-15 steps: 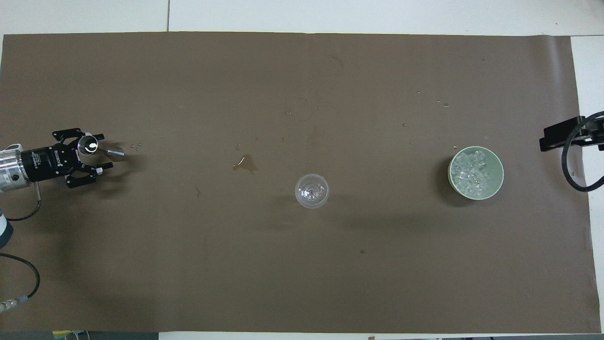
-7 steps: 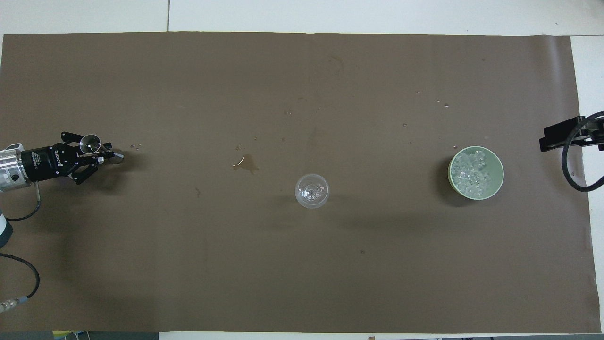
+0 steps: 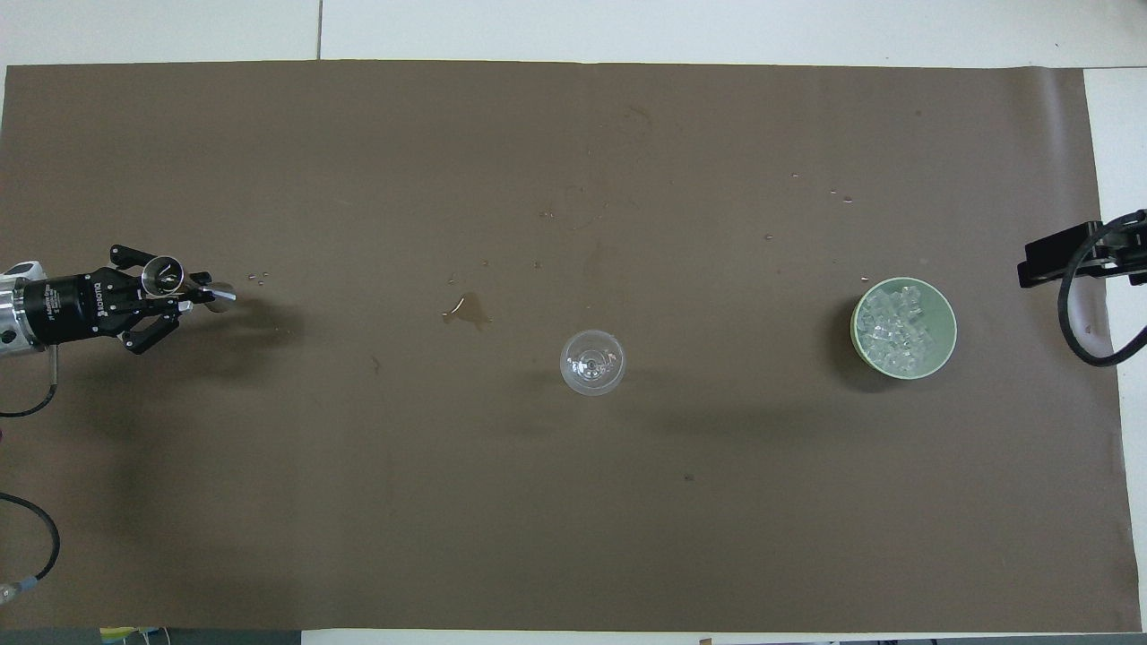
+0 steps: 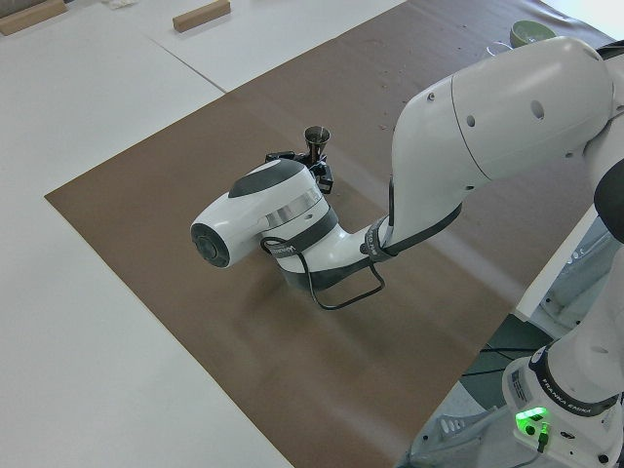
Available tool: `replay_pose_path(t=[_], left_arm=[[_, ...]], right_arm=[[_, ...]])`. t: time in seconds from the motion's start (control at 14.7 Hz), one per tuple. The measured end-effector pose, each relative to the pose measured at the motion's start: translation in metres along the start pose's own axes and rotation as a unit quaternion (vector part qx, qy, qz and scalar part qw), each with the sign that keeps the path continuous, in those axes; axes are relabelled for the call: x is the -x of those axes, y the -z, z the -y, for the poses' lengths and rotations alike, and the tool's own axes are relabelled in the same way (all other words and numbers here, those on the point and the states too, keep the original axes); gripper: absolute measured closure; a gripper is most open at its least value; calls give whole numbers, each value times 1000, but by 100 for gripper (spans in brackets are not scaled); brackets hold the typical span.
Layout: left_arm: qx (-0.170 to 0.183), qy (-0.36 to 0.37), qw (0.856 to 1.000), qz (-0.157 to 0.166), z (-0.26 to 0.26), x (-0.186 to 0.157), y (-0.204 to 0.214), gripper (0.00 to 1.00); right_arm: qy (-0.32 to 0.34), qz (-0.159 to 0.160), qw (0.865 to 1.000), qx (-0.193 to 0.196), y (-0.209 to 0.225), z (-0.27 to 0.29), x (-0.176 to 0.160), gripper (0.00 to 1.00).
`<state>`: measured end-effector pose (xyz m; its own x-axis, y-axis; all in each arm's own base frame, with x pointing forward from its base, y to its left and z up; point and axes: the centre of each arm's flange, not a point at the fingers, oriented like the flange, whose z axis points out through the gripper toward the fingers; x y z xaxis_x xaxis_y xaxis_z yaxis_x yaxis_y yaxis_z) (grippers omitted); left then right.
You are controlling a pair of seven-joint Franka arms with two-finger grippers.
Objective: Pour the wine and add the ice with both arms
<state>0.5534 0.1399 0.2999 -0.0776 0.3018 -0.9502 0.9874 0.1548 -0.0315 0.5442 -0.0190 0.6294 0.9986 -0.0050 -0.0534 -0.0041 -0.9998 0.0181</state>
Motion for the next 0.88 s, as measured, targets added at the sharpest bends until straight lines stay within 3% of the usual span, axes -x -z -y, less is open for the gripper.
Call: replay_pose_path(t=[0.27, 0.54, 0.88], left_arm=[[-42, -18, 999, 2, 3, 64, -31, 79], [-104, -21, 994, -31, 18, 135, -89, 79], [-152, -38, 986, -56, 44, 205, -160, 79]], right_arm=[[11, 0, 1000, 1, 0, 12, 0, 0], [12, -5, 1000, -1, -3, 13, -2, 0], [22, -53, 998, -29, -66, 11, 0, 0]])
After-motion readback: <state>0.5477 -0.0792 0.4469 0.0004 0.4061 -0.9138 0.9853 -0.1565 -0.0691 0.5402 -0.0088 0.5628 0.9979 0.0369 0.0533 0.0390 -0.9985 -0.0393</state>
